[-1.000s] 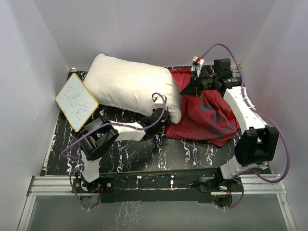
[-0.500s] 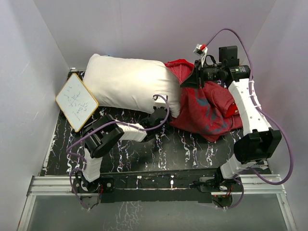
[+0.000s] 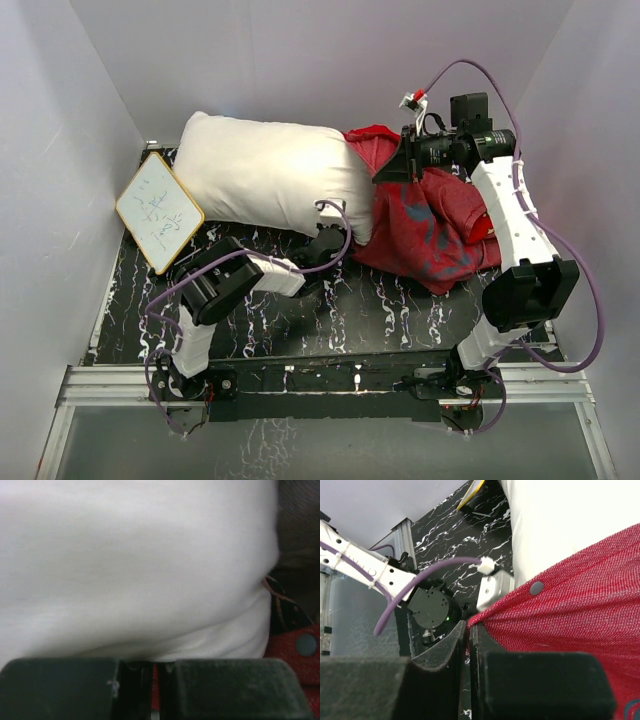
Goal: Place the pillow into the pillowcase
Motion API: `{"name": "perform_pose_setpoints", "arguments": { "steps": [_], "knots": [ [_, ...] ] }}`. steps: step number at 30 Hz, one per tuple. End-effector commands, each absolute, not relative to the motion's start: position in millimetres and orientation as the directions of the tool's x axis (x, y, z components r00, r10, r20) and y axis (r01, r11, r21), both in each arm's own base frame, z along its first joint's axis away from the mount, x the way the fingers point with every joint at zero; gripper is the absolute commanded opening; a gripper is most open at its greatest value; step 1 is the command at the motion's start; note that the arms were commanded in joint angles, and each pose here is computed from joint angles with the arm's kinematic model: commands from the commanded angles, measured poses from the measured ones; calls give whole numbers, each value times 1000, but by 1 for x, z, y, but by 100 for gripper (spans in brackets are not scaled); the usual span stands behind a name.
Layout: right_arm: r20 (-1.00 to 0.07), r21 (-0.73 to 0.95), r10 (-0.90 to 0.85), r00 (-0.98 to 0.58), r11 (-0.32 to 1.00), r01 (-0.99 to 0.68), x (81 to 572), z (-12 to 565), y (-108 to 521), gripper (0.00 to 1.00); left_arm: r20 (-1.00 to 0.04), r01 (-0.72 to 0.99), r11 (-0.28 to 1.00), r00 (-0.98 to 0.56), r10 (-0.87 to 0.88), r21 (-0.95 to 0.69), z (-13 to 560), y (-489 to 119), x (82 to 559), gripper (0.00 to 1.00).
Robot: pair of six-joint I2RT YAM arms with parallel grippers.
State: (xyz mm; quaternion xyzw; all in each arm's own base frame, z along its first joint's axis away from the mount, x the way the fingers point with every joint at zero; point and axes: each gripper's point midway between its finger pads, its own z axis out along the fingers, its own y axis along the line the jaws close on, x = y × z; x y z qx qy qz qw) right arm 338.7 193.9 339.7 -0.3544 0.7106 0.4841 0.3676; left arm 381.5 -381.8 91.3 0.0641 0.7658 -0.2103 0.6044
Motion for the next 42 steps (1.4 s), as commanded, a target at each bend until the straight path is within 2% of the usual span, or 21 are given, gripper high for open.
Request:
{"name": "perform_pose_setpoints", "arguments": {
  "steps": [1,3,6,11,17,21,26,27,30,33,35,39,42],
  "knots": [
    [-884,434,-120,-453,153,-888,295,369,201,8,-817,65,820,-163,-553,-568,144,-322,407,0],
    [-876,444,-129,-464,155,-882,290,358,204,8,-753,67,756,-177,-633,-651,148,-321,408,0],
    [-859,466,-152,-488,162,-870,284,338,209,8,-735,125,727,-194,-650,-676,165,-337,412,0],
    [-862,460,-158,-482,153,-874,282,339,215,8,-794,224,762,-223,-566,-607,174,-369,416,0],
    [-893,420,-120,-433,121,-899,297,376,221,8,-833,401,733,-335,-440,-549,140,-415,392,0],
    [-911,374,-103,-399,200,-906,322,383,221,8,-845,487,694,-370,-387,-531,133,-423,374,0],
    [-919,332,-73,-387,384,-862,382,360,217,8,-863,618,609,-427,-271,-497,131,-433,335,0],
    [-919,317,-75,-386,442,-839,399,348,214,8,-865,626,606,-434,-253,-491,131,-430,327,5],
    [-904,310,-69,-422,573,-759,442,306,192,9,-875,631,618,-428,-226,-468,141,-409,310,31],
    [-862,359,-73,-501,610,-706,466,257,177,9,-892,648,633,-420,-166,-423,156,-389,293,51],
    [-853,361,-85,-514,615,-701,471,242,175,10,-898,662,642,-429,-100,-388,162,-378,282,59],
    [-846,384,-78,-528,598,-704,476,235,179,19,-898,669,674,-440,20,-313,172,-353,267,71],
    [-852,382,-73,-518,589,-712,484,239,181,22,-860,608,731,-507,56,-310,165,-330,265,83]
  ]
}}
